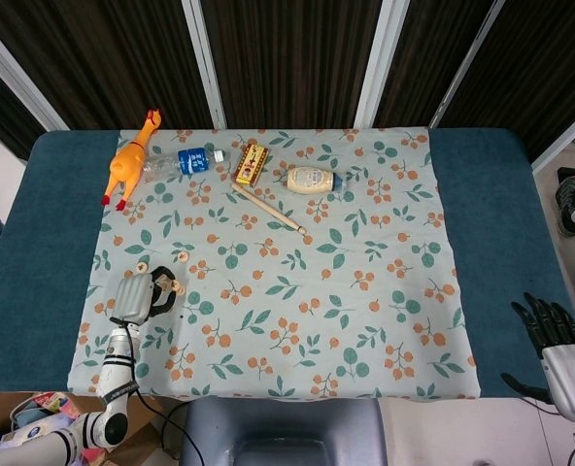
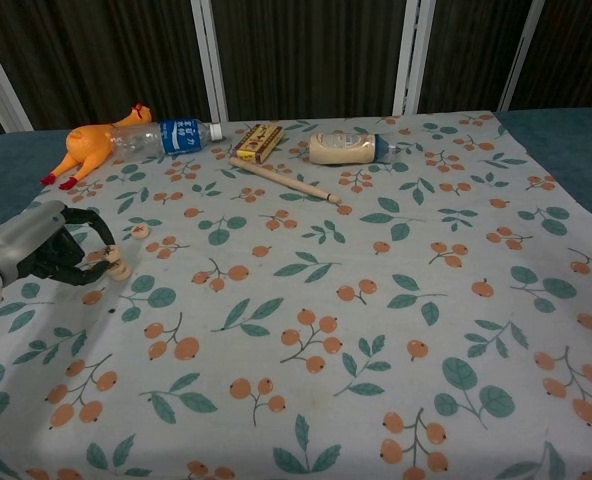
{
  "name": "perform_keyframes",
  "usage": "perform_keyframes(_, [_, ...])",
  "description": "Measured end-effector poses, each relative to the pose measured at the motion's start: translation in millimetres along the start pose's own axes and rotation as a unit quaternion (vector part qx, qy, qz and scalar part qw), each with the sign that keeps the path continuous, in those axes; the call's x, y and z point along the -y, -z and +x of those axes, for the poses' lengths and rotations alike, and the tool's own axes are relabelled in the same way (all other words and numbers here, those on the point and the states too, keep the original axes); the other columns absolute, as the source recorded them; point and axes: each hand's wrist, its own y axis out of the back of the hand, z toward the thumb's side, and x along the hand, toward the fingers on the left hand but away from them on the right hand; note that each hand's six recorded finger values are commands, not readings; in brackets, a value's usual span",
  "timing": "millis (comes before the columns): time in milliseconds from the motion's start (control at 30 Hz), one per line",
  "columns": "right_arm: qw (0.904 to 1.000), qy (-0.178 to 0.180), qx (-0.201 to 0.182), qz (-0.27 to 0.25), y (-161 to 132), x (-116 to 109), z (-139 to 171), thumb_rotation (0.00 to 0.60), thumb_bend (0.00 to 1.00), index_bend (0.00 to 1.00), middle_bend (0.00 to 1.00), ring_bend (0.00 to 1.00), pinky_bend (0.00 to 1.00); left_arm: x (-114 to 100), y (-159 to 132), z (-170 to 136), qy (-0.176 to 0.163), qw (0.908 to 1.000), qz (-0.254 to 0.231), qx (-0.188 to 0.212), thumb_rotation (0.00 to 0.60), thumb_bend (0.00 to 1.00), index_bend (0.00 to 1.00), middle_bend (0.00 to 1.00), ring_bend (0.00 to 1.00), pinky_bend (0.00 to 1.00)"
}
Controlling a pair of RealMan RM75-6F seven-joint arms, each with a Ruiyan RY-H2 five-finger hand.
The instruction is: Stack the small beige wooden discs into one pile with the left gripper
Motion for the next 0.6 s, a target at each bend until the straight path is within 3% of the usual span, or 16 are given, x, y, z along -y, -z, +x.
perform_keyframes(600, [1.0000, -0.001, 0.002, 0.000, 0.9, -0.2, -0.3, 0.600, 0.16, 0.00, 0.00, 0.00, 0.00, 4.7, 3.8, 0.3, 0.013, 0.9998, 0.011, -0.005, 0.600, 0.40, 0.45, 1.00, 1.00, 1.00])
